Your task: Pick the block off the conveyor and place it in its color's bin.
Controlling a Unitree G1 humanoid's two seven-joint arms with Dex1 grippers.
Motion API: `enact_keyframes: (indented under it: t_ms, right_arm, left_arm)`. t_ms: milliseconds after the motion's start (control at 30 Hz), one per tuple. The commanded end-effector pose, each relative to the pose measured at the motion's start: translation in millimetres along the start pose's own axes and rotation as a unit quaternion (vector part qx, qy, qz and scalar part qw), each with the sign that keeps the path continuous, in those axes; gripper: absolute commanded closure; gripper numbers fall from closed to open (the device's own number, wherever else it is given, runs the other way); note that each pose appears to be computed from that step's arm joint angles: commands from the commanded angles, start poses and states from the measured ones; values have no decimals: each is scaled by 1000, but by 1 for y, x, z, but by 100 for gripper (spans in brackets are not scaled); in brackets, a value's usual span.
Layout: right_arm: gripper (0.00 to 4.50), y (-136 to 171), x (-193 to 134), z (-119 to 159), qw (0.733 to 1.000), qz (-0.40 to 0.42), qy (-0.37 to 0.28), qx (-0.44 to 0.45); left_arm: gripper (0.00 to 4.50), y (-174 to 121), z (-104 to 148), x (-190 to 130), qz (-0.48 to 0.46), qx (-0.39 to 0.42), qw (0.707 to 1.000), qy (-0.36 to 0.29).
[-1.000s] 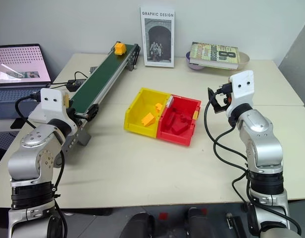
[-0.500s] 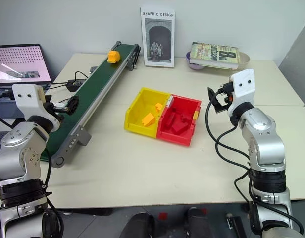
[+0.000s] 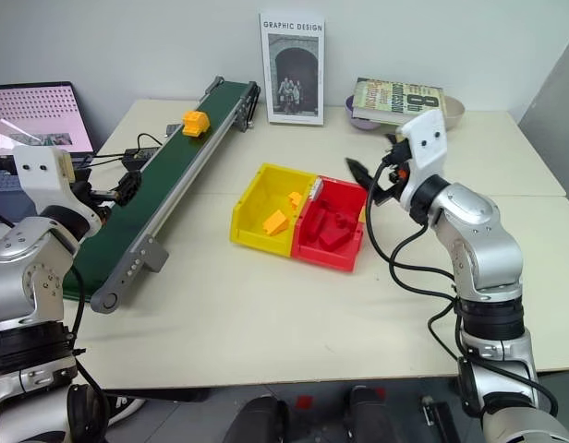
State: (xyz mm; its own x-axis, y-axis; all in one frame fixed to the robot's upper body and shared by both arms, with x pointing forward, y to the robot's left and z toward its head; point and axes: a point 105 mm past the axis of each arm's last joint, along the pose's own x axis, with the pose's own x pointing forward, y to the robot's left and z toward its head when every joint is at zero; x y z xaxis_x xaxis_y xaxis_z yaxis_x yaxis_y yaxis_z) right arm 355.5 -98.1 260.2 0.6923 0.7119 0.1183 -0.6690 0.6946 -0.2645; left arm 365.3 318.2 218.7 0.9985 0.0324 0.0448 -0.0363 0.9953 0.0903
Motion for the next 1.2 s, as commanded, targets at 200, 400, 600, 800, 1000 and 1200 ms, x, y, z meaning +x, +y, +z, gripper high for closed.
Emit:
enact_keyframes:
  t_ms: [200,400,600,800,1000,1200]
  right_arm:
    - [0,67,-2,31,973,227,-38,31]
    - [0,79,-3,31,965,259,-31,27]
    - [0,80,-3,34,965,259,-33,24]
    - [0,83,-6,36,964,264,-33,22]
    - [0,87,-8,37,961,273,-30,22]
    - [0,90,-9,39,960,276,-30,24]
  left_arm:
    - [4,-8,10,6,-56,13,998,0]
    - [4,-7,11,15,-64,16,998,3]
    - [4,-9,10,21,-61,17,998,0]
    - [4,-9,2,26,-67,24,997,13]
    - [4,-11,-5,28,-68,28,997,24]
    - [20,-5,-11,28,-54,27,998,33]
